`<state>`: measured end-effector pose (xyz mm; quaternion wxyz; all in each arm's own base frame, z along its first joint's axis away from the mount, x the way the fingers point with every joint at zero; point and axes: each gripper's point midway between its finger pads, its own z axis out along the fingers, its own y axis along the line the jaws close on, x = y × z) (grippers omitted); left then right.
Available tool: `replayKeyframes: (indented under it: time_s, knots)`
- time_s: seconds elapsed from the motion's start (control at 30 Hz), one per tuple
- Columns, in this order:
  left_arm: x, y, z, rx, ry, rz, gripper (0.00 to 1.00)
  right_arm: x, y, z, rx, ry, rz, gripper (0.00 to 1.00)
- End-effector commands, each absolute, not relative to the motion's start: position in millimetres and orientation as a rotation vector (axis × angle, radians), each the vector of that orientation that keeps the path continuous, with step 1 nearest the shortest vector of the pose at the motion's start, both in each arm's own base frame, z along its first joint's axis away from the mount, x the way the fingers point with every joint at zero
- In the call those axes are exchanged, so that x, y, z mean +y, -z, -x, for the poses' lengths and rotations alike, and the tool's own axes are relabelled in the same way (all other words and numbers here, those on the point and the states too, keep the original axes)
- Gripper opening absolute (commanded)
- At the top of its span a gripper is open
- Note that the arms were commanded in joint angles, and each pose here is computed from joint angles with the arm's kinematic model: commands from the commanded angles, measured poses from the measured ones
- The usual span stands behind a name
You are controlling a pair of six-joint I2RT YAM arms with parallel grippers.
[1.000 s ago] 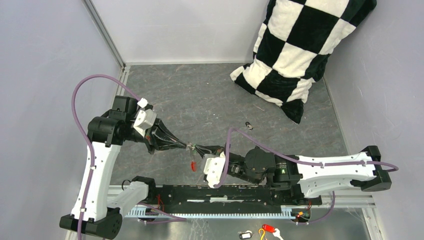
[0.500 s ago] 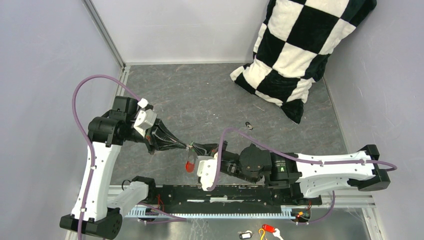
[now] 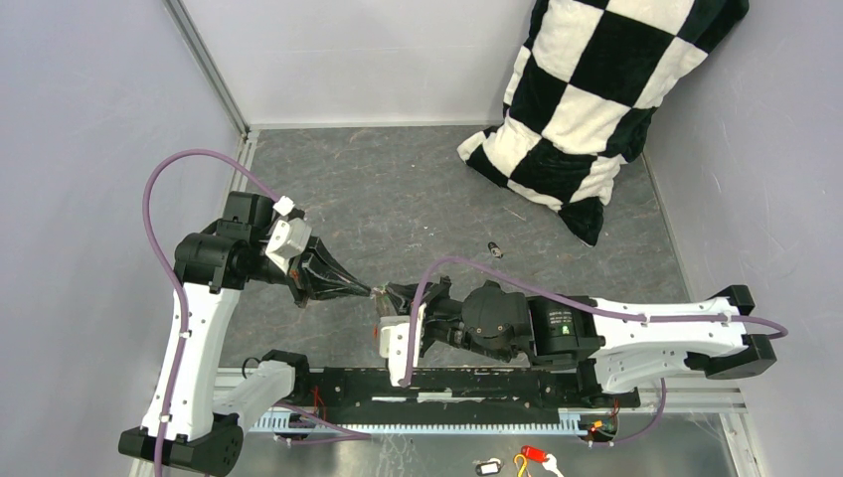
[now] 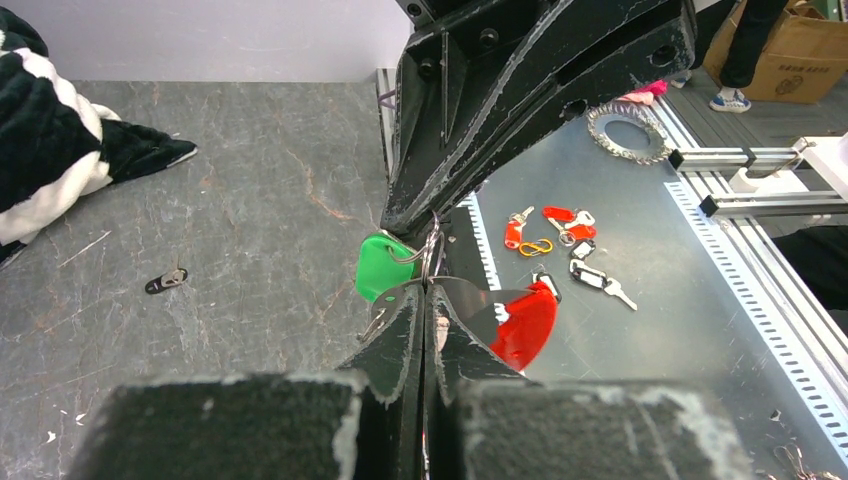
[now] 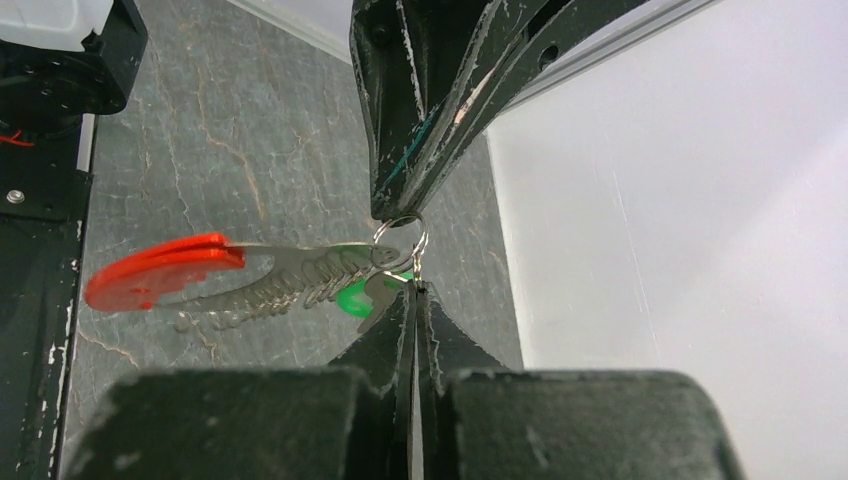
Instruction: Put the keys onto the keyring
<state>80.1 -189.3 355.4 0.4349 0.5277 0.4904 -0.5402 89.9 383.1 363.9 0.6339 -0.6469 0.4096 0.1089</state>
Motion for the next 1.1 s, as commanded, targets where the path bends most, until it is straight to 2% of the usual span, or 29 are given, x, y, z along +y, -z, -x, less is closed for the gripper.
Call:
replayKeyframes:
  time_s: [0.0,0.2,0.33,0.4,0.9,1.07]
  knots:
    - [-191,-372,-70,1.102,1.396,-1.293,0.02,380,-398,-89,0.913,-0.266,1.431,0.0]
    - [-191,-370,-71,1.107,1.404,-1.288,0.04,381,-407,-85,0.894,-0.255,1.448,0.0]
    - [-191,-365,-70,1.142,1.435,-1.27,0.23,379,-414,-85,0.887,-0.234,1.449,0.01]
    - [-191,-361,-70,1.163,1.456,-1.256,0.29,378,-418,-85,0.885,-0.232,1.441,0.0]
    - [-191,-360,-65,1.213,1.518,-1.229,0.33,387,-411,-83,0.835,-0.182,1.487,0.0]
    - [-190,-366,-67,1.158,1.393,-1.298,0.3,385,-413,-88,0.872,-0.156,1.471,0.0]
